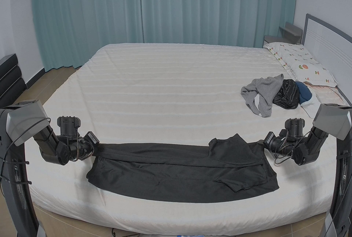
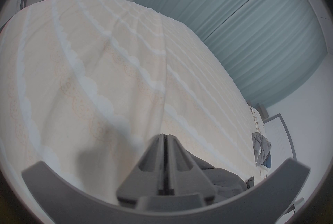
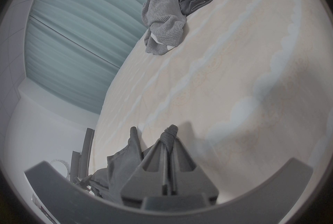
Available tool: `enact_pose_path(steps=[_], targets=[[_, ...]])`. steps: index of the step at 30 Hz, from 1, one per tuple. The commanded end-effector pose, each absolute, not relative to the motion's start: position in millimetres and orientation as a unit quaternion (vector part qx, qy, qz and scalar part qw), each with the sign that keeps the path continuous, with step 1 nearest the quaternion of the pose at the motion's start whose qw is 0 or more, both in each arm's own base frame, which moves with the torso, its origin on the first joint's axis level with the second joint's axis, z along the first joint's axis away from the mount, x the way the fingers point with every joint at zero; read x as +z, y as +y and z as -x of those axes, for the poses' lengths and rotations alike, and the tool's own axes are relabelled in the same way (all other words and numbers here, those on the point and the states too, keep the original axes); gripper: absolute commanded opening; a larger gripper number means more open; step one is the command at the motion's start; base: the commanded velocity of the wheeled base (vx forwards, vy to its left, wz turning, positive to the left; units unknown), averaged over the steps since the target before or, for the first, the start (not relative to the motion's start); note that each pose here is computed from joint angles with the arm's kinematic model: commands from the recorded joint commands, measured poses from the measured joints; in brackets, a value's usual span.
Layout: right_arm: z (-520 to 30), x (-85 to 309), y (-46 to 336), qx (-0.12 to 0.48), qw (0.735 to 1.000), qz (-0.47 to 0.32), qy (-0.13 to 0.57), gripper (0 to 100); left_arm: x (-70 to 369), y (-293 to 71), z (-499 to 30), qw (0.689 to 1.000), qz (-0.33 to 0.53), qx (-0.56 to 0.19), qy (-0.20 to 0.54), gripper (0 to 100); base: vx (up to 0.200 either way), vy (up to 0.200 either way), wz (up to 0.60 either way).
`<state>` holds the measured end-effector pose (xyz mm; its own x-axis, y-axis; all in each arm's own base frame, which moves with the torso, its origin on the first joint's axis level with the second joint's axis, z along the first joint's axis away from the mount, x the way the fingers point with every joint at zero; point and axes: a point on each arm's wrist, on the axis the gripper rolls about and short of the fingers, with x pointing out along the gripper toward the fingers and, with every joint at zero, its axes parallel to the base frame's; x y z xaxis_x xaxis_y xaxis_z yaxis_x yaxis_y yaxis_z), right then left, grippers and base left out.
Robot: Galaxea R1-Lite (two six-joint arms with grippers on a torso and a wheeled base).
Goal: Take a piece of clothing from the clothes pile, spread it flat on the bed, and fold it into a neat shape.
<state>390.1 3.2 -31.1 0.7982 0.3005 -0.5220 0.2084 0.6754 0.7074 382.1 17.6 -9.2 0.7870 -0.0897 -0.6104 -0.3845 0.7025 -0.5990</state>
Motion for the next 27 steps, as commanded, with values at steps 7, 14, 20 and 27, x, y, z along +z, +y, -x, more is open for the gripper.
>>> enact_pose_path(steps=[7, 14, 20, 27], targets=[[-387.2, -18.5, -0.7, 0.03, 0.862, -0.409, 0.298, 100, -5.8, 18.0, -380.2, 0.867, 0.378, 0.084, 0.313, 100, 0.0, 0.0, 0.0], [-370.0, 6.2, 0.4, 0.039, 0.86, -0.424, 0.282, 100, 19.9, 16.1, -361.8, 0.863, 0.396, 0.065, 0.306, 100, 0.0, 0.0, 0.0], [-362.4, 5.9, 1.7, 0.039, 0.859, -0.424, 0.285, 100, 25.2, 7.3, -350.9, 0.862, 0.391, 0.043, 0.319, 100, 0.0, 0.0, 0.0], [-361.7, 4.9, 2.8, 0.039, 0.858, -0.424, 0.288, 100, 22.3, 3.8, -345.1, 0.871, 0.362, 0.03, 0.331, 100, 0.0, 0.0, 0.0]])
